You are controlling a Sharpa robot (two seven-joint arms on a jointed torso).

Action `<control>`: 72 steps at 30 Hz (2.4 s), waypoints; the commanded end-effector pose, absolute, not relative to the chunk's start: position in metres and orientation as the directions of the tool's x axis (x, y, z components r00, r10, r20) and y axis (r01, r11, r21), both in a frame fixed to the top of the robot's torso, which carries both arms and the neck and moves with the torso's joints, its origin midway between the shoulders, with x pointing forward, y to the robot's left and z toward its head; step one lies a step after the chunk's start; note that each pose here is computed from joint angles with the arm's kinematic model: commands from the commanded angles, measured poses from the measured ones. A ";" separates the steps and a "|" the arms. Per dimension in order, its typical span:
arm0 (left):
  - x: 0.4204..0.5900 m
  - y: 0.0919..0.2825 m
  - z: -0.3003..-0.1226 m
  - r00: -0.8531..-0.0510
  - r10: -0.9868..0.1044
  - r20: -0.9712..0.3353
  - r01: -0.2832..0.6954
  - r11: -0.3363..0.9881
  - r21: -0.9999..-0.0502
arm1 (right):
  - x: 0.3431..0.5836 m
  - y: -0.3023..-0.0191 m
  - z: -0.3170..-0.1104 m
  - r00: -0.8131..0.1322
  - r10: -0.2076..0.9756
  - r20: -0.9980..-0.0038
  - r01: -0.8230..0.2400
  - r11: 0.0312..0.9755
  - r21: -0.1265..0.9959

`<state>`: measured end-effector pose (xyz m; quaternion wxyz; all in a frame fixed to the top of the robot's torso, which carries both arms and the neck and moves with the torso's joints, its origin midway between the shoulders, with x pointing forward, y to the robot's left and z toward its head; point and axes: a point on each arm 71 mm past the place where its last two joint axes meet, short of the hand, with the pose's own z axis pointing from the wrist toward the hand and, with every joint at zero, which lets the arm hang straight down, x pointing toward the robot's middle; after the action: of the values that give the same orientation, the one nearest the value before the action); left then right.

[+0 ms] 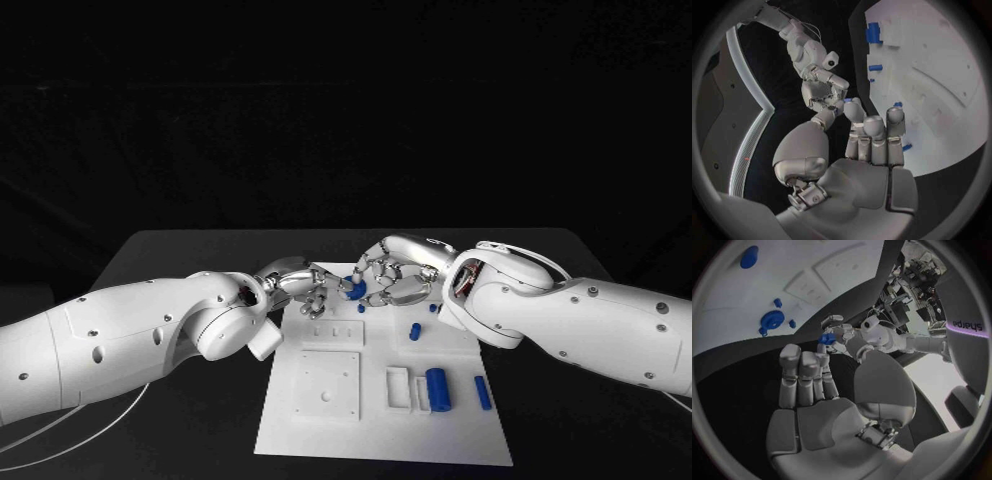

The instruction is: Assemble the parts on the task board

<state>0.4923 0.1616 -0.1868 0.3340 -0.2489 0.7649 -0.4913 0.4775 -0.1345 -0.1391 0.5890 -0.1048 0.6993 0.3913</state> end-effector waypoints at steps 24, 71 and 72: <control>0.489 0.156 -0.184 -0.681 -0.690 -0.245 -0.040 0.369 -0.929 | 0.478 -0.130 -0.146 -0.311 0.286 -0.906 -0.613 0.668 0.421; 0.493 0.162 -0.190 -0.637 -0.654 -0.408 -0.010 0.536 -0.844 | 0.495 -0.157 -0.149 -0.249 0.313 -0.917 -0.562 0.724 0.400; 0.494 0.163 -0.190 -0.628 -0.649 -0.430 -0.011 0.560 -0.829 | 0.497 -0.160 -0.149 -0.239 0.317 -0.918 -0.556 0.730 0.397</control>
<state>0.4917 0.1604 -0.1890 0.3479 -0.2228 0.7841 -0.4631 0.4956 -0.1575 -0.1504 0.5997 -0.0856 0.7104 0.3584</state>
